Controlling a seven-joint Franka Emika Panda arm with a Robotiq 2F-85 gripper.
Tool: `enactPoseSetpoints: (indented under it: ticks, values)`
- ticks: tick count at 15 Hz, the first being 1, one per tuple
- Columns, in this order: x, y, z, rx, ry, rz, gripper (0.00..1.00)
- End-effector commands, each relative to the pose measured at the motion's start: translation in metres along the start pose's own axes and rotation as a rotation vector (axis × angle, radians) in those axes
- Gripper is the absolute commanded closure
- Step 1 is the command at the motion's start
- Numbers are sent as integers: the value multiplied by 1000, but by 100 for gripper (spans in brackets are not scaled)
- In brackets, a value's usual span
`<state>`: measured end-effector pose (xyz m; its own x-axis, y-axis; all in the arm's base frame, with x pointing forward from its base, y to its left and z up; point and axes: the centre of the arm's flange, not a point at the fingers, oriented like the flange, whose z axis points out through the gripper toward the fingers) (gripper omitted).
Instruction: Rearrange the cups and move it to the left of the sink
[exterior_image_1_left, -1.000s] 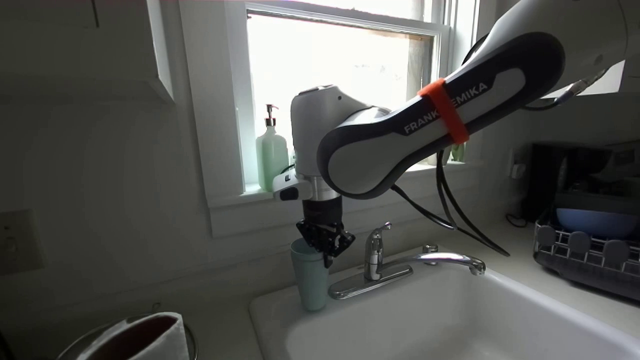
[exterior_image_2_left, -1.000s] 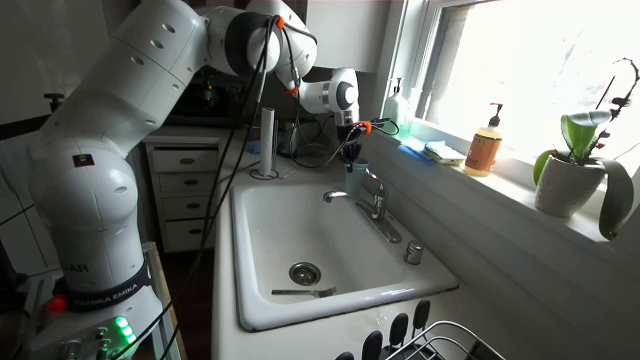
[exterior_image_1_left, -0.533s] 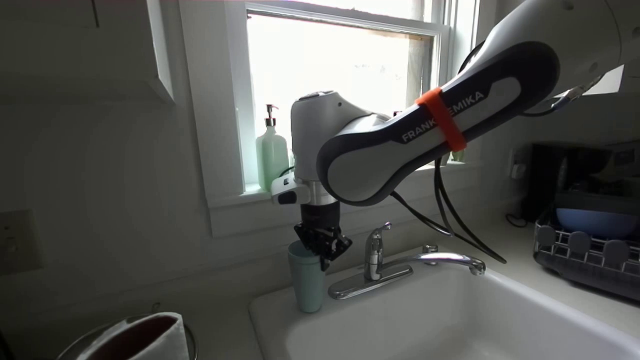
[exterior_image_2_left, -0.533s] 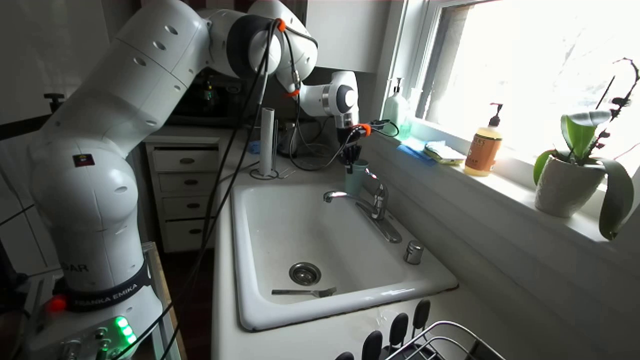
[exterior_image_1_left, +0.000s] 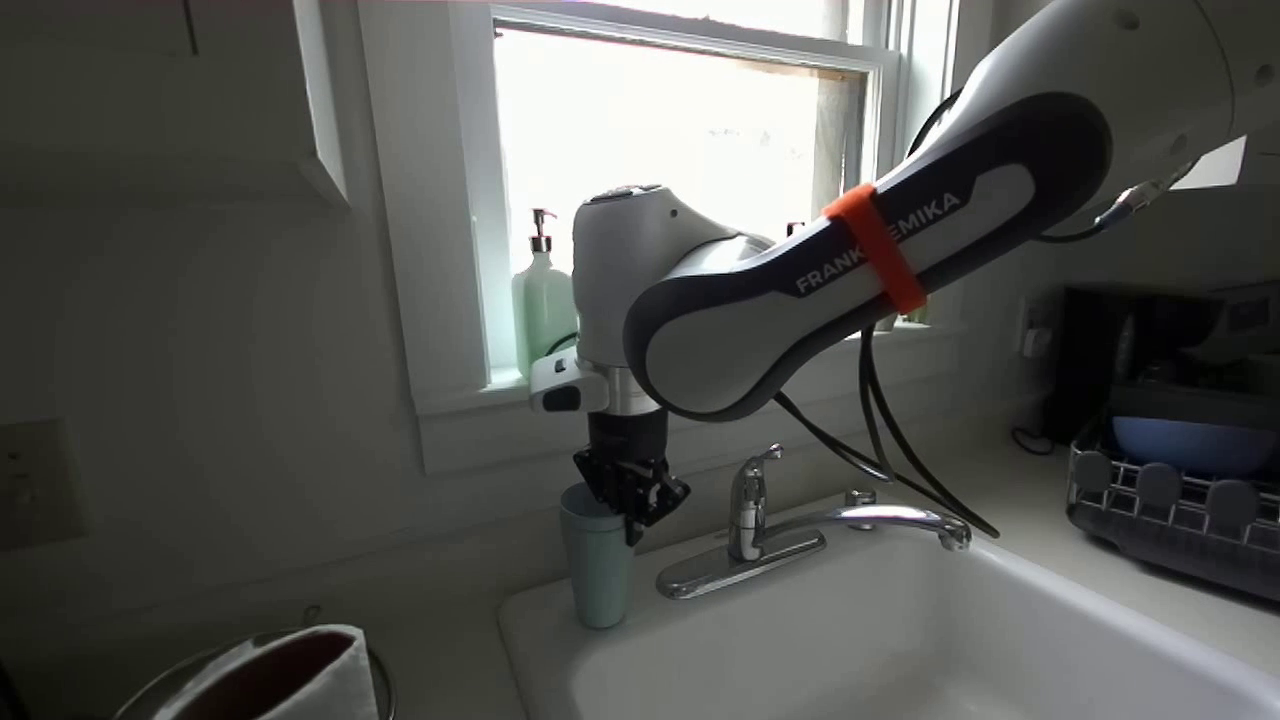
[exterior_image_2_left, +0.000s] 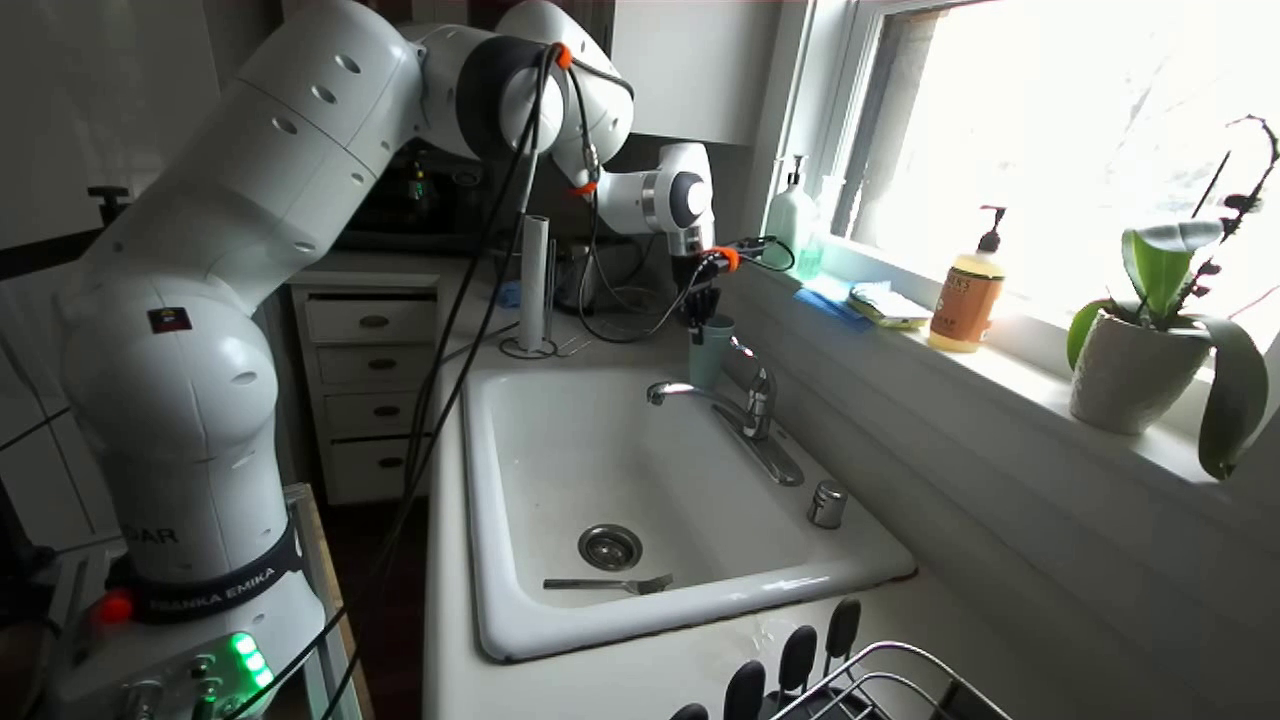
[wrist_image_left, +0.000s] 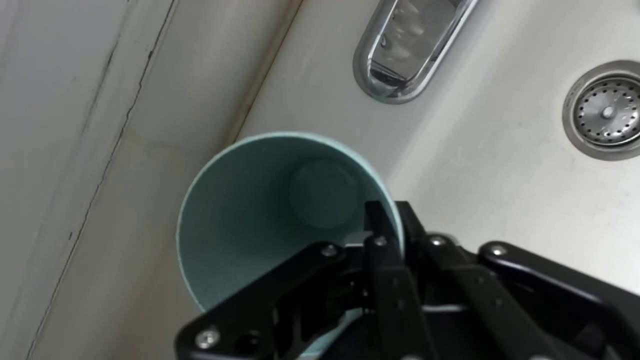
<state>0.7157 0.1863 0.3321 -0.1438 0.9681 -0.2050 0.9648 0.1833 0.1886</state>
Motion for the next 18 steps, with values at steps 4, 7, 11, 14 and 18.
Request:
enactPoseSetpoints:
  ticks: [4, 7, 11, 14, 18]
  values:
    - [5, 14, 3, -20, -12, -7, 48]
    - [5, 14, 3, -19, -12, -8, 26]
    - [7, 12, -4, -27, -2, -2, 1]
    - [7, 12, -11, -43, 1, 14, 0]
    - [9, 13, -20, -60, 6, 52, 0]
